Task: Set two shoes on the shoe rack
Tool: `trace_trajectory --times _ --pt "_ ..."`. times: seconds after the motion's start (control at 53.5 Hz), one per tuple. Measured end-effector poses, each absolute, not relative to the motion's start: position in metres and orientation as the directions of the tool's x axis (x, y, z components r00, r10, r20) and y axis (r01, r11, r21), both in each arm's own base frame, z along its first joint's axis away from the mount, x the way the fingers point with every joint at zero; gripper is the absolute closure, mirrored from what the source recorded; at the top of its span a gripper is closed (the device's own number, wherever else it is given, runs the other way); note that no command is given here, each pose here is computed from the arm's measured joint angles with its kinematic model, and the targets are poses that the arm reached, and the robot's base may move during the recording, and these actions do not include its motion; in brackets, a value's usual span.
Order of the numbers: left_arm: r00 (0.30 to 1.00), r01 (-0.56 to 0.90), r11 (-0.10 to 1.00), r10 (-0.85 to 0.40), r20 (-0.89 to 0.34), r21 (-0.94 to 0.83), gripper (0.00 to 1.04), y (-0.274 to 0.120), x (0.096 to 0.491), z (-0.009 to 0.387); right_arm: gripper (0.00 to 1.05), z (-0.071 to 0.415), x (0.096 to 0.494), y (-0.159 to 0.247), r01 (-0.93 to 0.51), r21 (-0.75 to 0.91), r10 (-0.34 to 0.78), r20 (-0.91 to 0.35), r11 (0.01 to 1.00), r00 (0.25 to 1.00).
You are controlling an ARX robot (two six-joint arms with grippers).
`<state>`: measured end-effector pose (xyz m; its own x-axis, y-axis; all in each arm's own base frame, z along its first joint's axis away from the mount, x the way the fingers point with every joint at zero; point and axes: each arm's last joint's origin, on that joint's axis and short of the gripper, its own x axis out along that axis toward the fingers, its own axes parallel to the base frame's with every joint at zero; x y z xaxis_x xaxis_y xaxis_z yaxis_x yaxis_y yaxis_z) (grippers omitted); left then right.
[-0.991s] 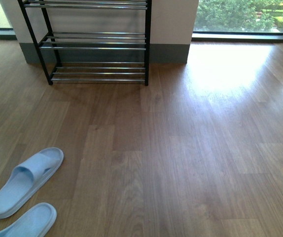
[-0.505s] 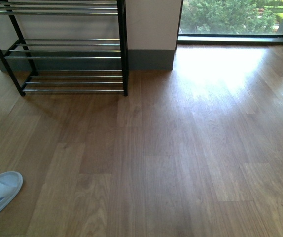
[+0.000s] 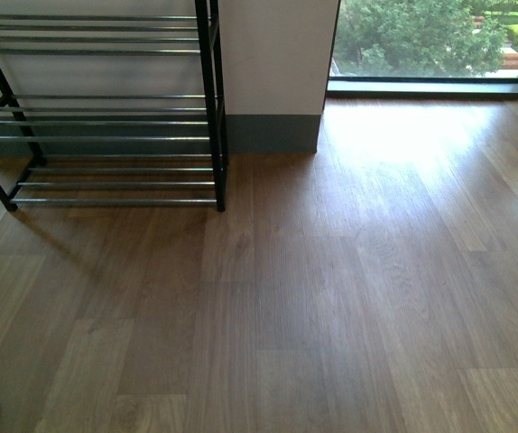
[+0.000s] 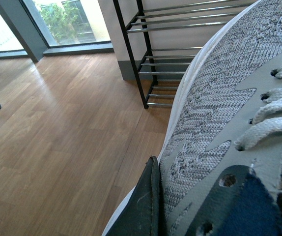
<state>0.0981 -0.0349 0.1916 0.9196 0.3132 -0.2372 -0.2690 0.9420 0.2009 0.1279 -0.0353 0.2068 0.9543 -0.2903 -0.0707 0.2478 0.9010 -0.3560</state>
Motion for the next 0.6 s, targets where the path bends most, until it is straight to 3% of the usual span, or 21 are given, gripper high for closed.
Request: trace_trajectory --times 0.599 --pt "0.919 -0.270 0.942 0.314 -0.237 0.201 1.03 -0.0349 0.0981 0.1916 1.03 0.2069 0.1278 -0.0352 0.247 -0.356 -0.289 -0.070 0.901 0.955"
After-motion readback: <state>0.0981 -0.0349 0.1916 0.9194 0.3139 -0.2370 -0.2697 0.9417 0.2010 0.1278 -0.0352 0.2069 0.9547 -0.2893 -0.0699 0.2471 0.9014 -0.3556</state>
